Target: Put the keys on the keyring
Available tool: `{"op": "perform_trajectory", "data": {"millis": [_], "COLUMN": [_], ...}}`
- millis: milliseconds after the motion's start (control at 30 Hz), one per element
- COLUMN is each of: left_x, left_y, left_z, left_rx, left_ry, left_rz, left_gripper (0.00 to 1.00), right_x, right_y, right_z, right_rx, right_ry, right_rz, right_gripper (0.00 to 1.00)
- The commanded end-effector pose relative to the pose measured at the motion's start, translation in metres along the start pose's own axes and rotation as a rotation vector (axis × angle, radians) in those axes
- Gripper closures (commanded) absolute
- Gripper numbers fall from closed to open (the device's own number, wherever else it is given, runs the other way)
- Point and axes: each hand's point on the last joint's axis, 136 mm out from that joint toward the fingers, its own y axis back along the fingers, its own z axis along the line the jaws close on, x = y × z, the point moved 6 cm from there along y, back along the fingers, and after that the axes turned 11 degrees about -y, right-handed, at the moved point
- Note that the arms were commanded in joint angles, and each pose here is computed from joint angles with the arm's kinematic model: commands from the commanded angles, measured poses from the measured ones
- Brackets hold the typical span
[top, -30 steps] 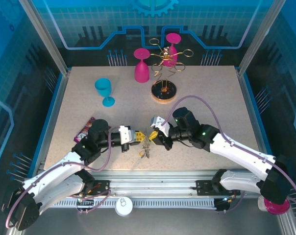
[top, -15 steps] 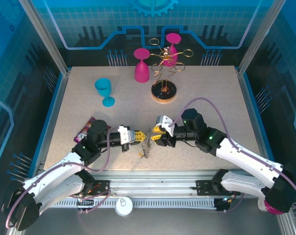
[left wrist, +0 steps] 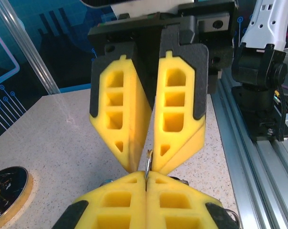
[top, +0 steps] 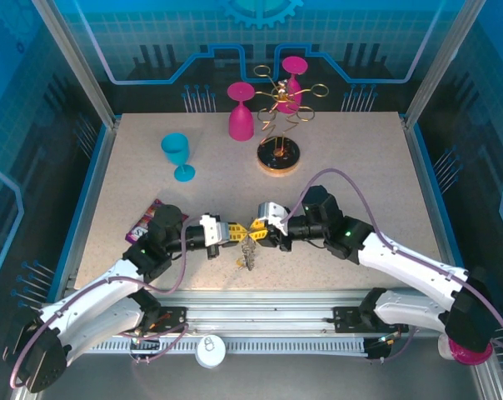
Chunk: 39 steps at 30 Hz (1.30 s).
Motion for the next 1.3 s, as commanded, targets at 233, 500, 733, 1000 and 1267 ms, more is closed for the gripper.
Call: {"op": "perform_trajectory", "data": {"millis": [233, 500, 733, 1000, 1267], "left_x": [-0.007, -0.001, -0.004, -0.005, -0.001], "left_y": [0.000, 0.002, 0.003, 0.002, 0.000], "left_z": [0.004, 0.009, 0.009, 0.009, 0.008], "left_rx": [-0.026, -0.031, -0.021, -0.013, -0.002], "left_ry": [-0.020, -0.050, -0.054, -0.046, -0.036], "left_rz": [-0.031, 0.094, 0.094, 0.089, 0.106], "left_gripper": [1.00, 0.83, 0.82, 0.84, 0.90], "right_x": [-0.022, -0.019, -0.021, -0.028, -0.041], "right_y": [0.003, 0.002, -0.003, -0.014, -0.016], "right_z": [0.001, 0.004, 0.002, 0.007, 0.014], "right_rx": [0.020, 0.053, 0.073, 0.040, 0.003], "right_ry": [0.066, 0.177, 0.237, 0.262, 0.266], "right_rz": [-0.025, 0.218, 0.359, 0.376, 0.320], "right_gripper": [1.00, 1.00, 1.00, 1.00, 1.00]}}
